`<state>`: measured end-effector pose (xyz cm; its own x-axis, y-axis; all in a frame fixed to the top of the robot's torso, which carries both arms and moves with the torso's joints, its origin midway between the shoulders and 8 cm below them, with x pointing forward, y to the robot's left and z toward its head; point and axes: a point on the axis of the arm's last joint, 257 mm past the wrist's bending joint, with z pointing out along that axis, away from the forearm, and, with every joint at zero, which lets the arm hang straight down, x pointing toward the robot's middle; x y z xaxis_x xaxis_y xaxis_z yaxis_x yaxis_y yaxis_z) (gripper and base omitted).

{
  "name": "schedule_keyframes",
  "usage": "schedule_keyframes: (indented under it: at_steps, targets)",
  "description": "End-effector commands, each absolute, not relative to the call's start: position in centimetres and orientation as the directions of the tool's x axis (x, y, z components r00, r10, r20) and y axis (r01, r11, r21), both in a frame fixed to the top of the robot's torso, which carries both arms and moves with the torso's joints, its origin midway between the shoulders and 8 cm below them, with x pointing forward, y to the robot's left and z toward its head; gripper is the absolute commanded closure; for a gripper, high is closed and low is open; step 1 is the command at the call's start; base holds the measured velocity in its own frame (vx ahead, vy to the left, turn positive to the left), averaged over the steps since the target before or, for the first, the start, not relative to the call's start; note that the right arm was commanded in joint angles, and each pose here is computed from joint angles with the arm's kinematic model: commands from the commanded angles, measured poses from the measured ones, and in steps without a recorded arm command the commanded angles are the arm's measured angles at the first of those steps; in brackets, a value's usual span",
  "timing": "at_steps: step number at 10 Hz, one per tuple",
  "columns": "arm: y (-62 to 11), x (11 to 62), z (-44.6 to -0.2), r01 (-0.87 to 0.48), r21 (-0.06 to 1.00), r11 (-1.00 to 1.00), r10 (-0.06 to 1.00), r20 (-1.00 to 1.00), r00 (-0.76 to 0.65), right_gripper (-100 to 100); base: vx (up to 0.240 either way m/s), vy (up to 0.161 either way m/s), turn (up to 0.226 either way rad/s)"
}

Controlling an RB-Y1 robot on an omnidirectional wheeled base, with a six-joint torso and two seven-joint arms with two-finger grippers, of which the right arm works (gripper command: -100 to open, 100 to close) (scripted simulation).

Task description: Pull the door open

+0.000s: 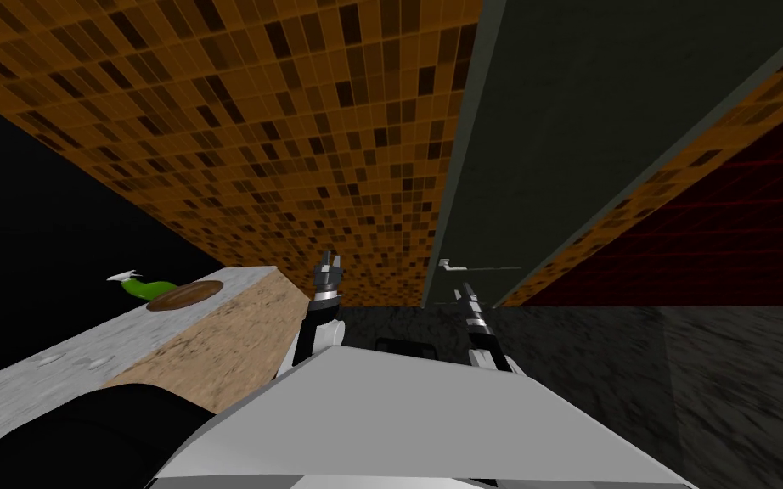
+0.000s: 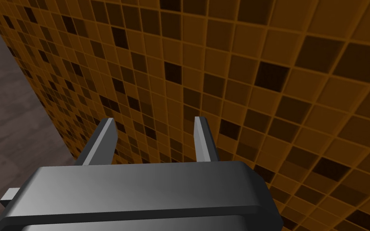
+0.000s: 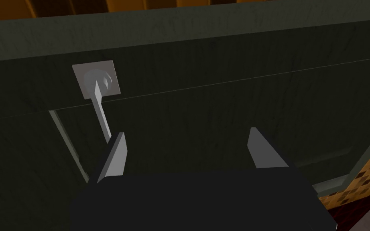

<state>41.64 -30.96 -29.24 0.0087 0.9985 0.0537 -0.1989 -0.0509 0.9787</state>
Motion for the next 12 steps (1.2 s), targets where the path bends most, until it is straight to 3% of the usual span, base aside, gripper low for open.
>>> schedule_keyframes:
  at_steps: [1, 12]
  targets:
    - [-31.3, 41.6, -30.1, -0.182, 0.982, -0.049, 0.999, 0.052, 0.011, -100, 0.038, -0.048, 0.045]
    - [-35.2, 40.1, -37.1, -0.049, 0.999, -0.013, 0.999, 0.015, 0.034, -100, 0.039, -0.058, 0.081]
